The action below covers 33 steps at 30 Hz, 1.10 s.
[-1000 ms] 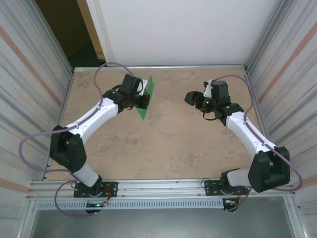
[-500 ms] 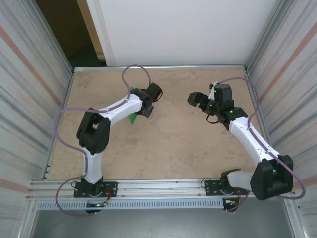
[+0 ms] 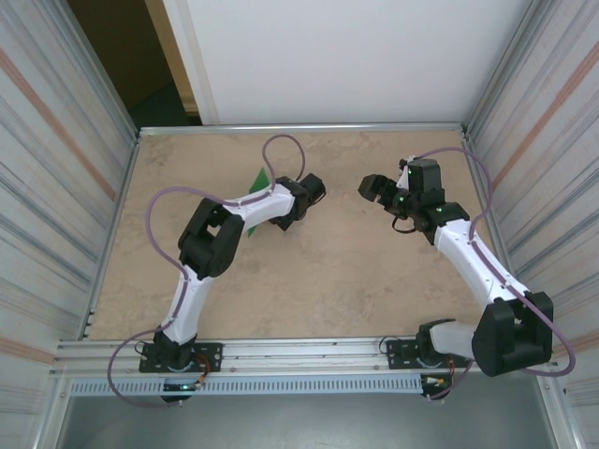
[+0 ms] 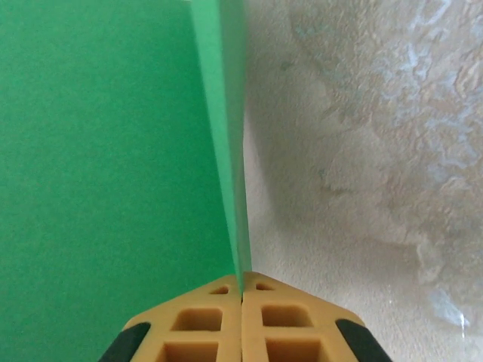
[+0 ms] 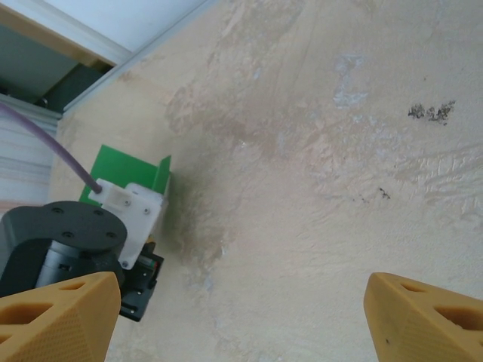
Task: Fold a paper plane with a square sheet of paper (pick it up from the middle)
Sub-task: Turn over the paper at the center of the table.
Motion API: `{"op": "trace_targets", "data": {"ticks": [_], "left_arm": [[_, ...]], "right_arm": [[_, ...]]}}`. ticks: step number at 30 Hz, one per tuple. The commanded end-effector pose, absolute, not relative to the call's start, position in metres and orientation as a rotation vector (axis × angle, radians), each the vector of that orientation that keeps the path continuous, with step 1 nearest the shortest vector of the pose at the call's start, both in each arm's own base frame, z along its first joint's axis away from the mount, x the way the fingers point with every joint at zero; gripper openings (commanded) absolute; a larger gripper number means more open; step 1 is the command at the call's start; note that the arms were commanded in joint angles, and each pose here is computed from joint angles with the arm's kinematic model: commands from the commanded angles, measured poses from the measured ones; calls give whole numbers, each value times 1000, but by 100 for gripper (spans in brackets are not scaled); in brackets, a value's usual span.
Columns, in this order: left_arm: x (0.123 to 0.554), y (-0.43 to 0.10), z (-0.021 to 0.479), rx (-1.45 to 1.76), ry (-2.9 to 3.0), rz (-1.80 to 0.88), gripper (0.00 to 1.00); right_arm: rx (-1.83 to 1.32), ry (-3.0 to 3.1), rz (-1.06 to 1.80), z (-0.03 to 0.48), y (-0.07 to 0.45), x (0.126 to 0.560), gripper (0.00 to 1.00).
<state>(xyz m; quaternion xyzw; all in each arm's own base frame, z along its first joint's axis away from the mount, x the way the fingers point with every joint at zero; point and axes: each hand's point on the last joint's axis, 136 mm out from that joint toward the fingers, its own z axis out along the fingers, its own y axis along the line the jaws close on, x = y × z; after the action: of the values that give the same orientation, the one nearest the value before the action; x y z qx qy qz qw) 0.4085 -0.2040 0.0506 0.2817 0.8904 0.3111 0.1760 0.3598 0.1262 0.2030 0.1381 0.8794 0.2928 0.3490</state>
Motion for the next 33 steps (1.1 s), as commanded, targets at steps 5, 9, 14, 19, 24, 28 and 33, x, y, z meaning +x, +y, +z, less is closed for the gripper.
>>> {"op": "trace_targets", "data": {"ticks": [5, 9, 14, 19, 24, 28, 33], "left_arm": [[407, -211, 45, 838, 2498, 964, 10], [402, -218, 37, 843, 2531, 914, 12], [398, -225, 33, 824, 2568, 847, 15], [392, -236, 35, 791, 2628, 714, 22], [372, -270, 45, 714, 2755, 345, 32], [347, -309, 61, 651, 2822, -93, 38], [328, -343, 99, 550, 2782, -564, 46]], "right_arm": [[389, 2322, 777, 189, 128, 360, 82], [396, 2333, 787, 186, 129, 361, 82], [404, 2342, 807, 183, 132, 362, 82], [406, 2344, 816, 182, 133, 362, 82], [405, 2345, 820, 182, 134, 362, 82], [406, 2346, 823, 181, 134, 364, 82], [406, 2351, 831, 180, 136, 365, 82]]}}
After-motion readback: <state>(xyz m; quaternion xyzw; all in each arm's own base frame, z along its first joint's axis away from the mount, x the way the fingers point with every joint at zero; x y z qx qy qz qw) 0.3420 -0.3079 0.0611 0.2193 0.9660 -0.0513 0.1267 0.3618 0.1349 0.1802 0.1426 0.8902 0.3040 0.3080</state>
